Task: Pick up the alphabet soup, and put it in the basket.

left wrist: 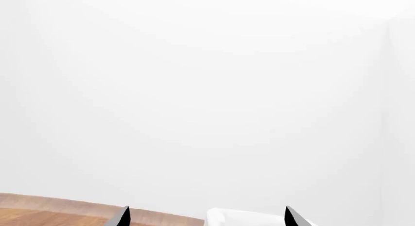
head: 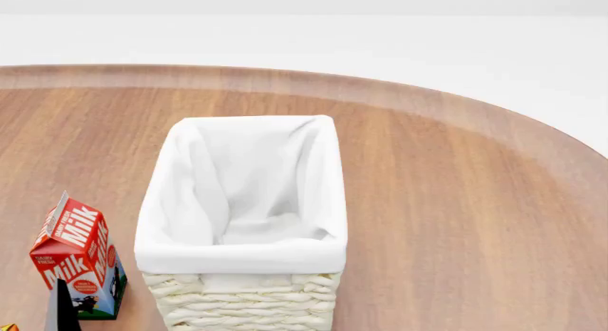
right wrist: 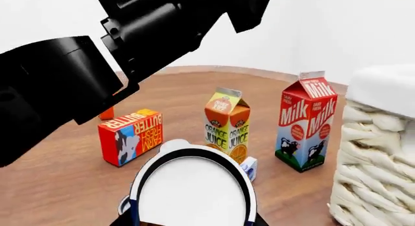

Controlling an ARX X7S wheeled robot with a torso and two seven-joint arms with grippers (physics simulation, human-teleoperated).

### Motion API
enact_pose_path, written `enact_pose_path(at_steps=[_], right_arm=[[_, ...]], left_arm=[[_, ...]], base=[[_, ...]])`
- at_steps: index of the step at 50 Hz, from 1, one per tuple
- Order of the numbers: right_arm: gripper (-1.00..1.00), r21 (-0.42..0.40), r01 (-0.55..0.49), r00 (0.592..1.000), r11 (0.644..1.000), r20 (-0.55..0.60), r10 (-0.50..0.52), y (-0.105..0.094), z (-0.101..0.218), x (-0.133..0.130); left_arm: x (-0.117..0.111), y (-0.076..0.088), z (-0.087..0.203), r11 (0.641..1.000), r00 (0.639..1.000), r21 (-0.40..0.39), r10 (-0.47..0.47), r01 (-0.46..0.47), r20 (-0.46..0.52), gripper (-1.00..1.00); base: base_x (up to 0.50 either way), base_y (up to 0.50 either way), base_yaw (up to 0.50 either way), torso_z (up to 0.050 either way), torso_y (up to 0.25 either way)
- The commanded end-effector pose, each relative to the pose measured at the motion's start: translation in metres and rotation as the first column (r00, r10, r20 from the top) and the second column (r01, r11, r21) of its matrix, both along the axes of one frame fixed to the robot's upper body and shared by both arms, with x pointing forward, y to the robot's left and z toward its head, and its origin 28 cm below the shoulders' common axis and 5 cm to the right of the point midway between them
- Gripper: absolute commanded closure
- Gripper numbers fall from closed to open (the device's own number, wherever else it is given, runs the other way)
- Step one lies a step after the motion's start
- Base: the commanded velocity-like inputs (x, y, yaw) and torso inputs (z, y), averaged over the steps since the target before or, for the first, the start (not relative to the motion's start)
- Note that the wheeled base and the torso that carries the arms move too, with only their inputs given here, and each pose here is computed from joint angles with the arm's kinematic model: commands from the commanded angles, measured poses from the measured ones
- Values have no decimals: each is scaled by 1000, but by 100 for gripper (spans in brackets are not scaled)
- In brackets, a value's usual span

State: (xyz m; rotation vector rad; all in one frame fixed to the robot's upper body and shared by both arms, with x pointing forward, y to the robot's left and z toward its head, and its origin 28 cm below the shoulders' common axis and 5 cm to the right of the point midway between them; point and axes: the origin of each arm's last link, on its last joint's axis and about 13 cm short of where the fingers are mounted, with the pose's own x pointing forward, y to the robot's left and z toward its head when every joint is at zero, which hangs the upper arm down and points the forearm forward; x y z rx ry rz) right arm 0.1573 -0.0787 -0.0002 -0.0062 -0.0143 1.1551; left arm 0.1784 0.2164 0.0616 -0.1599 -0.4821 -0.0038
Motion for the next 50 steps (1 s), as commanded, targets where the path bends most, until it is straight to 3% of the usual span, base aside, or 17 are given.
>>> enact_pose_path(at_steps=[1,12,27,50], right_arm=[[100,152,-22,998,988,61,13,-4,25,-9],[100,172,-23,996,985,93,7,-4,35,-13],[100,226,72,989,972,111,-99,-9,48,-10],[100,285,135,966,949,173,-190,-14,79,-7]], left_arm=[[0,0,0,1000,1000,0,0,0,0,-100],[-1,0,1,1000,1000,-2,2,-2,3,-100],[0,0,0,1000,1000,-1,1,-1,3,-100],[0,-1,0,1000,1000,-1,-2,2,3,-100]], base=[[0,0,0,0,0],[0,0,0,0,1],[0,0,0,0,0],[0,0,0,0,0]])
